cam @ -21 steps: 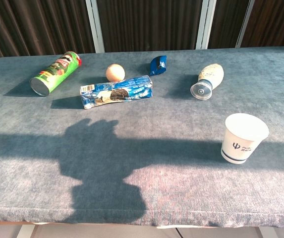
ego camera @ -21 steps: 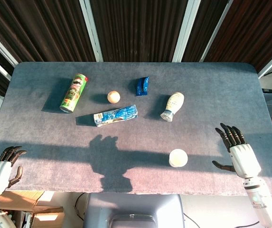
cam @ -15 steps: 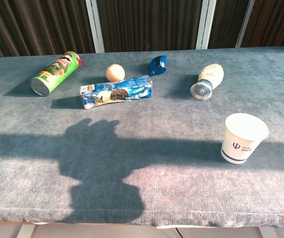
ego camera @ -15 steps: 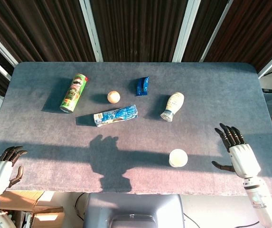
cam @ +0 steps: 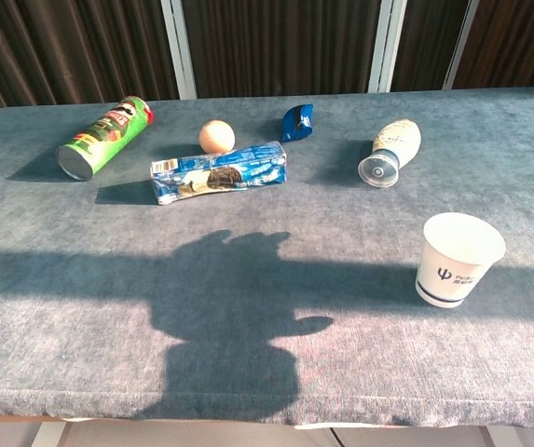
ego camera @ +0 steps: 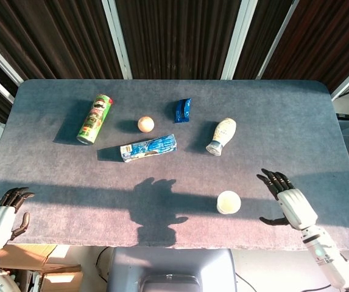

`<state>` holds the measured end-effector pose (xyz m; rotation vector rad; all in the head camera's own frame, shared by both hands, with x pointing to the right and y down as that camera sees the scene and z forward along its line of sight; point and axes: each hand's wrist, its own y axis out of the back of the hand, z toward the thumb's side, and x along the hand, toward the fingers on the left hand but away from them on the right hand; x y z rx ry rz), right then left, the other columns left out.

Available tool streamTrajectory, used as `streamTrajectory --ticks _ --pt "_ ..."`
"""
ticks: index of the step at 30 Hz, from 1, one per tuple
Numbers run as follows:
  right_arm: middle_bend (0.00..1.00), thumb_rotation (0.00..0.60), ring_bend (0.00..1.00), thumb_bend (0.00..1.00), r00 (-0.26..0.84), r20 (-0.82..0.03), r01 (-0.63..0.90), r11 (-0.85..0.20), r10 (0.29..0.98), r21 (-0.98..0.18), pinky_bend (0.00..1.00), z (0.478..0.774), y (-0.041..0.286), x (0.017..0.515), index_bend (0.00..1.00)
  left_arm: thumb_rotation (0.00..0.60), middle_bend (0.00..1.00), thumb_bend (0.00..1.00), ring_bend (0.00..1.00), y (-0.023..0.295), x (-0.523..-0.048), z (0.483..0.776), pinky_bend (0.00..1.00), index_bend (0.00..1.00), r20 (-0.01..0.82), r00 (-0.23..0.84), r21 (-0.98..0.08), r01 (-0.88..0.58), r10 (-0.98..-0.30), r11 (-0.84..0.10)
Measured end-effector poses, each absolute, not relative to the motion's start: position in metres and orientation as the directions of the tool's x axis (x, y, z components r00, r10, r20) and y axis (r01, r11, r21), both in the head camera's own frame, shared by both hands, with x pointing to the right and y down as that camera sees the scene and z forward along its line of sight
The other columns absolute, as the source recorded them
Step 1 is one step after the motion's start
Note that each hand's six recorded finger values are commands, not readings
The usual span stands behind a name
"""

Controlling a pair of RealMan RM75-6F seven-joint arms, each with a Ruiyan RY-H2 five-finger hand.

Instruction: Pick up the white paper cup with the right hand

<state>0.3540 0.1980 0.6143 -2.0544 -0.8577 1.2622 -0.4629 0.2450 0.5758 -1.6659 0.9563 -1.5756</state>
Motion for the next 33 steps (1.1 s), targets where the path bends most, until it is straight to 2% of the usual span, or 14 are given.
streamTrajectory --ticks 8,15,21,33 --pt "0.01 0.600 0.00 0.13 0.463 -0.543 0.267 -0.694 0.701 -0.669 0.14 0.646 0.194 0.324 0.00 0.600 0.16 0.55 0.13 0.245 -0.464 0.575 0.38 0.26 0.528 0.009 -0.846 -0.076 -0.849 -0.527" --pt "0.07 0.600 0.02 0.13 0.502 -0.531 0.278 -0.708 0.683 -0.649 0.20 0.664 0.191 0.304 0.06 0.600 0.16 0.55 0.13 0.245 -0.465 0.572 0.38 0.26 0.519 0.009 -0.851 -0.082 -0.854 -0.518" --pt "0.17 0.600 0.11 0.13 0.515 -0.527 0.296 -0.717 0.676 -0.631 0.27 0.671 0.190 0.296 0.16 0.600 0.16 0.55 0.12 0.245 -0.465 0.572 0.38 0.26 0.521 0.011 -0.850 -0.084 -0.853 -0.520" --pt "0.28 0.600 0.25 0.15 0.540 -0.535 0.300 -0.742 0.650 -0.599 0.37 0.694 0.196 0.278 0.32 0.600 0.16 0.55 0.13 0.246 -0.466 0.570 0.38 0.26 0.521 0.014 -0.849 -0.096 -0.854 -0.520"
